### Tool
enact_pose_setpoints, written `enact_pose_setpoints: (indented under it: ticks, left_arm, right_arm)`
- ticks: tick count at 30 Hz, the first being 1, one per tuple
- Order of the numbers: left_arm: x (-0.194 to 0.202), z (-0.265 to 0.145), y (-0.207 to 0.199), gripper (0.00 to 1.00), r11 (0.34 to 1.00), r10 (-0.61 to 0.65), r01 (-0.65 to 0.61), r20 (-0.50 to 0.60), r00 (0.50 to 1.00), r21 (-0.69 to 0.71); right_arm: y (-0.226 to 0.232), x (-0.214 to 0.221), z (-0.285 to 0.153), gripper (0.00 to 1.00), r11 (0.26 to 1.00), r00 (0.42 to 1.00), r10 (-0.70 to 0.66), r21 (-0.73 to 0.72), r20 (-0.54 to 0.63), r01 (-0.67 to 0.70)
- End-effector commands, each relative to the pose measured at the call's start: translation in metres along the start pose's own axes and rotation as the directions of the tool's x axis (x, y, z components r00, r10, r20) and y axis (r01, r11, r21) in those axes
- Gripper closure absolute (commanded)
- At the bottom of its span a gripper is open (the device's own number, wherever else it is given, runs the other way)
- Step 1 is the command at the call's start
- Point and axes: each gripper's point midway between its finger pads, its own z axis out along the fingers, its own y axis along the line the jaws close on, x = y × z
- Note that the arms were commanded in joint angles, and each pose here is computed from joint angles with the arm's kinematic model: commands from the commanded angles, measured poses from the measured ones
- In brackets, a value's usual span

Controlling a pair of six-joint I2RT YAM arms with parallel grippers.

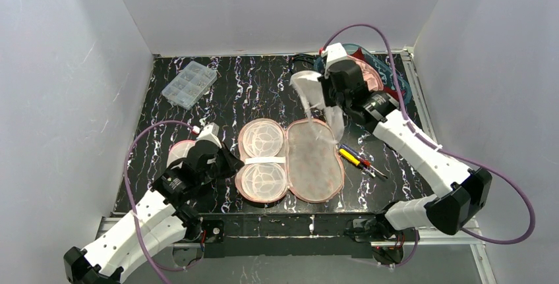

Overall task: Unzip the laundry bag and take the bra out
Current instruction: Pick up the bra from the laundry bag, then place the bra in the bin.

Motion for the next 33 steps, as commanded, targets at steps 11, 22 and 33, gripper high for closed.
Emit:
enact_pose_setpoints:
  ticks: [11,22,33]
  left_arm:
    - [0.012,-0.007,-0.004,0.94,0.997,-0.021,0.023,-0.024,0.999,0.074]
    - [0.027,0.005,-0.001,0.94,0.996,0.001,0.006,-0.086,0.996,0.084]
    - [0.05,0.02,0.003,0.94,0.993,-0.017,0.034,-0.157,0.987,0.11]
  right_arm:
    - [-0.113,-0.131,0.024,0.99,0.937,0.955,-0.085,0.348,0.283,-0.02]
    - [-0.167,-0.152,0.07,0.99,0.903,0.916,-0.261,0.412,0.304,0.12]
    - [-0.191,-0.092,0.131,0.99,0.935,0.949,-0.234,0.316,0.21,0.161]
